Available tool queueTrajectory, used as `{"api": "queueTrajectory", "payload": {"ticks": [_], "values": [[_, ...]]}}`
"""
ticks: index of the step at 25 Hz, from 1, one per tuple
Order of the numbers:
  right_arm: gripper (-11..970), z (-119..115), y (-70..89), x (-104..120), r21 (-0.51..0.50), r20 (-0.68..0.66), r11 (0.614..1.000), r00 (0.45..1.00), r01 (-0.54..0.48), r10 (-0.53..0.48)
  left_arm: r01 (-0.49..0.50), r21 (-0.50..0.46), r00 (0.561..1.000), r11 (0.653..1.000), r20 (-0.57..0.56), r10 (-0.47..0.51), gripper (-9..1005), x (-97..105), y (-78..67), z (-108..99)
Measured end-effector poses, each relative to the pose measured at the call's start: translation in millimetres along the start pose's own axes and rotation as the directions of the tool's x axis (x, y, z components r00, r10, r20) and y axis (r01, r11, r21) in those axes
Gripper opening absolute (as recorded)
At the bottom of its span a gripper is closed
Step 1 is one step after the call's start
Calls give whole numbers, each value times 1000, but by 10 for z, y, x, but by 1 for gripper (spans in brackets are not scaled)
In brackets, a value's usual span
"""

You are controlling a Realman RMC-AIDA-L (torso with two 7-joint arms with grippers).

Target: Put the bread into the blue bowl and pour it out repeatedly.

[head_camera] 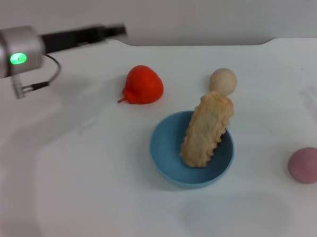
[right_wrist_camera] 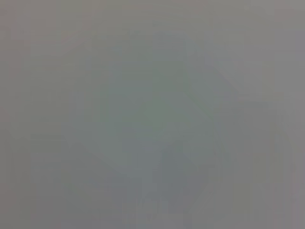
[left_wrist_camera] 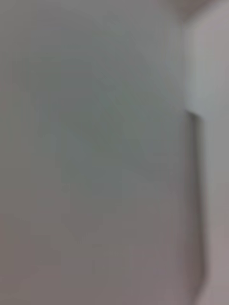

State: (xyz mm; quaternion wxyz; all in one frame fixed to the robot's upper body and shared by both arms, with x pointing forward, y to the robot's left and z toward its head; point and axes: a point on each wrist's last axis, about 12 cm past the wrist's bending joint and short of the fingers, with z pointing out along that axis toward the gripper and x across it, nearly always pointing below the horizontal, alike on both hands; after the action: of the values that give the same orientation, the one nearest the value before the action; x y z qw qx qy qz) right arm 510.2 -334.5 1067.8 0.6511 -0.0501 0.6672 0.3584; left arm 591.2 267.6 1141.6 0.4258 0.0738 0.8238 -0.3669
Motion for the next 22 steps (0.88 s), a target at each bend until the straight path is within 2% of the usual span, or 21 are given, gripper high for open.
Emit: {"api": "queueTrajectory", "payload": {"ticks": [2, 3, 5, 8, 9, 11, 13, 14, 15, 16, 17, 18, 20, 21, 22], "values": [[322, -38, -24, 7, 24, 15, 1000, 1000, -14, 14, 58, 56, 989, 997, 130, -65, 311, 74, 138, -151], [322, -61, -35, 11, 36, 22, 999, 1000, -20, 19, 100, 90, 970, 991, 211, -117, 311, 148, 249, -256], [322, -107, -52, 26, 57, 33, 998, 999, -33, 31, 152, 159, 913, 975, 355, -200, 310, 308, 417, -445], [323, -146, -63, 54, 77, 45, 996, 998, -53, 50, 195, 210, 816, 958, 508, -277, 308, 486, 568, -667], [323, -153, -65, 61, 82, 48, 995, 997, -58, 54, 205, 216, 773, 955, 562, -293, 308, 557, 613, -756], [323, -164, -70, 84, 93, 51, 993, 997, -67, 63, 195, 204, 734, 959, 619, -281, 307, 648, 645, -857], [323, -167, -86, 99, 110, 50, 992, 997, -66, 61, 173, 190, 723, 966, 641, -256, 307, 688, 648, -897], [323, -170, -102, 138, 137, 39, 990, 999, -34, 29, 32, 64, 695, 997, 716, -69, 307, 844, 622, -973], [323, -174, -102, 162, 147, 35, 989, 999, -7, 2, -23, -16, 670, 1000, 742, 27, 306, 929, 610, -984], [323, -174, -102, 162, 147, 35, 989, 999, -7, 2, -23, -16, 670, 1000, 742, 27, 306, 929, 610, -984], [323, -182, -97, 194, 160, 34, 987, 999, 22, -28, -83, -125, 635, 989, 758, 149, 306, 1017, 597, -989], [323, -194, -90, 226, 176, 39, 983, 997, 56, -64, -109, -186, 616, 977, 759, 213, 306, 1072, 588, -986], [322, -233, -63, 313, 230, 64, 964, 986, 133, -151, -218, -411, 557, 885, 692, 458, 306, 1215, 558, -953], [322, -256, -45, 358, 265, 76, 949, 977, 173, -199, -280, -517, 530, 809, 620, 579, 306, 1278, 542, -918], [322, -275, -22, 404, 299, 78, 929, 965, 218, -251, -320, -574, 513, 754, 564, 647, 306, 1319, 532, -893]]}}
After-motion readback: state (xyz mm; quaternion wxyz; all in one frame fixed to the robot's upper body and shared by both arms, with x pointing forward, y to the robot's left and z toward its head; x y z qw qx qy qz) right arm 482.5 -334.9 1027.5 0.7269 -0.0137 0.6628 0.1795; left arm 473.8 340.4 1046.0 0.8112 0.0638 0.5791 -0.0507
